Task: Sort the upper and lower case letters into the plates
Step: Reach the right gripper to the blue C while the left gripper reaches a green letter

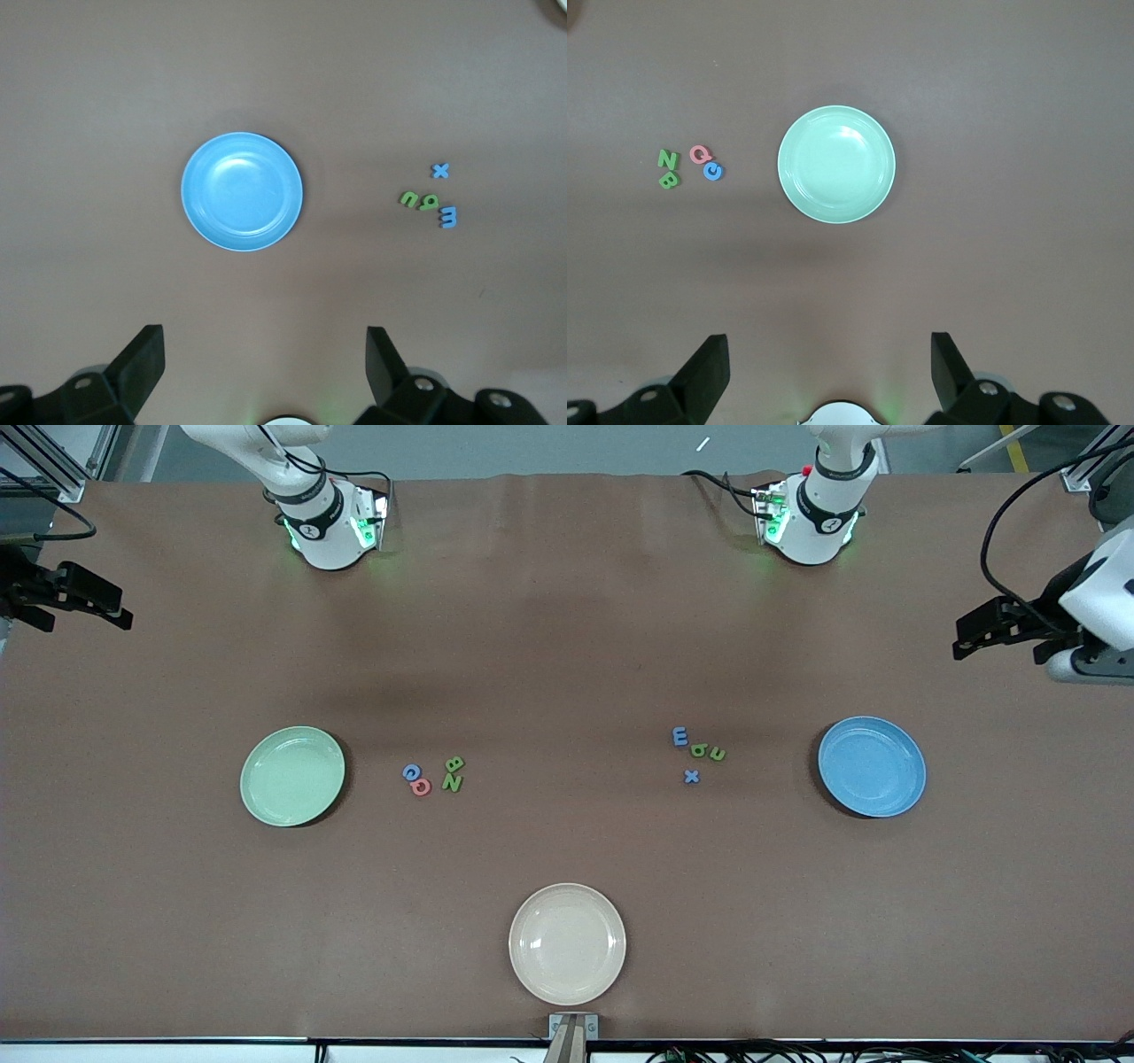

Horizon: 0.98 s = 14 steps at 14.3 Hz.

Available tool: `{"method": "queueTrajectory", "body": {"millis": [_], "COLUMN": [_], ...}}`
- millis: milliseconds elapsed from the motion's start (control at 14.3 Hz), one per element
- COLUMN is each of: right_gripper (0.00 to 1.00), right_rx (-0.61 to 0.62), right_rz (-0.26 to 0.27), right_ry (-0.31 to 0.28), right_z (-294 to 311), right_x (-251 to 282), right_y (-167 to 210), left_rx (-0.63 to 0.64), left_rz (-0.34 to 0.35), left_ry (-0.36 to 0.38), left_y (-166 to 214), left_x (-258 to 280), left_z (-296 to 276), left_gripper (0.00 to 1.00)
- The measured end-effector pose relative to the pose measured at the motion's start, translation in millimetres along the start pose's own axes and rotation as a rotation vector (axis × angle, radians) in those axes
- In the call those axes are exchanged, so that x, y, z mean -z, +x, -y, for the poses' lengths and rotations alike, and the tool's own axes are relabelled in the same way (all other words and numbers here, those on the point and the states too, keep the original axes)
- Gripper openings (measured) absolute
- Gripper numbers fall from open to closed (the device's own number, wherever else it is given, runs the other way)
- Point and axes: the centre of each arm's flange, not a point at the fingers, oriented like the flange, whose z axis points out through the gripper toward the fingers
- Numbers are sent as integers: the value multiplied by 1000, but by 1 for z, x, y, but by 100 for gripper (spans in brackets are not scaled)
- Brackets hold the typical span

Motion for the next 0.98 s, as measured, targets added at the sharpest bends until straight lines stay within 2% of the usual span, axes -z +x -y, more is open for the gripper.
{"method": "queueTrajectory", "body": {"millis": [210, 560, 770, 980], "right_gripper": [100, 100, 100, 100], "right_rx": [-6, -14, -27, -37], "right_rz": [-7, 33, 77, 135], "right_ry": [-3, -4, -4, -9], "right_z": [-3, -7, -16, -24], "right_x": [3, -25, -51, -100], "right_y": [0, 22, 40, 72], "left_rx": [34, 147, 232, 331], "left_rz": [59, 87, 83, 74], "left_ry": [-61, -63, -60, -50], "left_y": [25, 68, 83, 94], "left_x": [-40, -117, -164, -208], "left_z": [-29, -106, -146, -178], "left_gripper": [100, 100, 100, 100]}}
